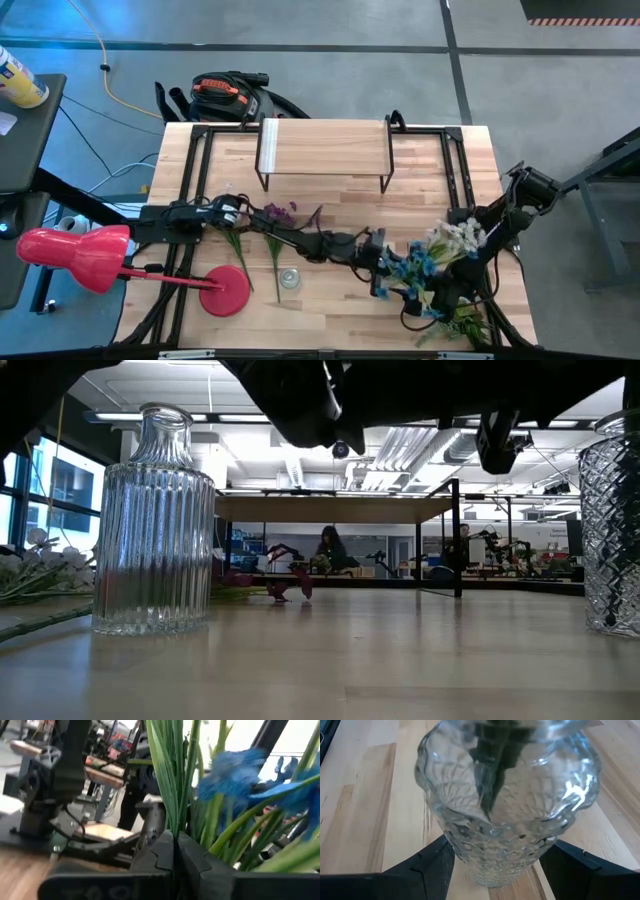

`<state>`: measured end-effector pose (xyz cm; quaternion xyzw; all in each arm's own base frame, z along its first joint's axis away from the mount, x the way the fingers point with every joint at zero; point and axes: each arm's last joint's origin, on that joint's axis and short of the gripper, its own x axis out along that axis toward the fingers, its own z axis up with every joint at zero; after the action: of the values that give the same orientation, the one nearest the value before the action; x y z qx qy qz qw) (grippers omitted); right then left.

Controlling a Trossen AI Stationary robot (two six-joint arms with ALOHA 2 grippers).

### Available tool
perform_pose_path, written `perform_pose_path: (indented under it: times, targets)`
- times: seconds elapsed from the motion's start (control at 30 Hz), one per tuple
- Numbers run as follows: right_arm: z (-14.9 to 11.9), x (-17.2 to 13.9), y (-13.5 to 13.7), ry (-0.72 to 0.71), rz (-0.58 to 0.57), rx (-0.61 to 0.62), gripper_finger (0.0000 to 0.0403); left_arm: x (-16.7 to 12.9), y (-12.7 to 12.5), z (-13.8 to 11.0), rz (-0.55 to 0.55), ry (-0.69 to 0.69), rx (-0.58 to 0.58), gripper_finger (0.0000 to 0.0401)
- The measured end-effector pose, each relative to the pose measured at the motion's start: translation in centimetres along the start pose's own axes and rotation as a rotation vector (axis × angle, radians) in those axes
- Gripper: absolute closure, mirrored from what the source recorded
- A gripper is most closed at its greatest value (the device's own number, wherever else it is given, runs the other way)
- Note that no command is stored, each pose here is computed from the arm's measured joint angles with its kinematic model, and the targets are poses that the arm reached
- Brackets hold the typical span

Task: Pick and place flowers into a vace then onto a shelf
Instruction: Put the right white flowers into the the right transparent vase

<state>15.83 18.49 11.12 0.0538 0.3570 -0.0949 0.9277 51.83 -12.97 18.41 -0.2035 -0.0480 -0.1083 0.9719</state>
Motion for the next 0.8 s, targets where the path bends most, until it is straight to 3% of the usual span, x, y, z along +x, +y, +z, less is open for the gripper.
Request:
perform_pose_path:
  times: [0.17,0.5,0.63,0.8]
  targets:
    - [0.0,0.0,0.0,-0.001,-0.001,-0.001,0.0145,0.0,-0.5,-0.4,0.035,0.025,-0.057,0.0322]
    - [0.0,0.0,0.0,-0.001,-0.002,0.004,0.0146,-0.1,-0.7,-0.5,0.104,0.036,-0.080,0.0315]
    - [-0.1,0.0,0.0,0.000,0.000,0.011,0.0146,-0.5,-1.1,0.1,0.225,0.159,-0.056,0.0314]
    - [-0.1,-0.1,0.0,0.004,0.002,0.004,0.0146,-1.8,-2.8,1.0,0.402,0.276,0.061,0.0305]
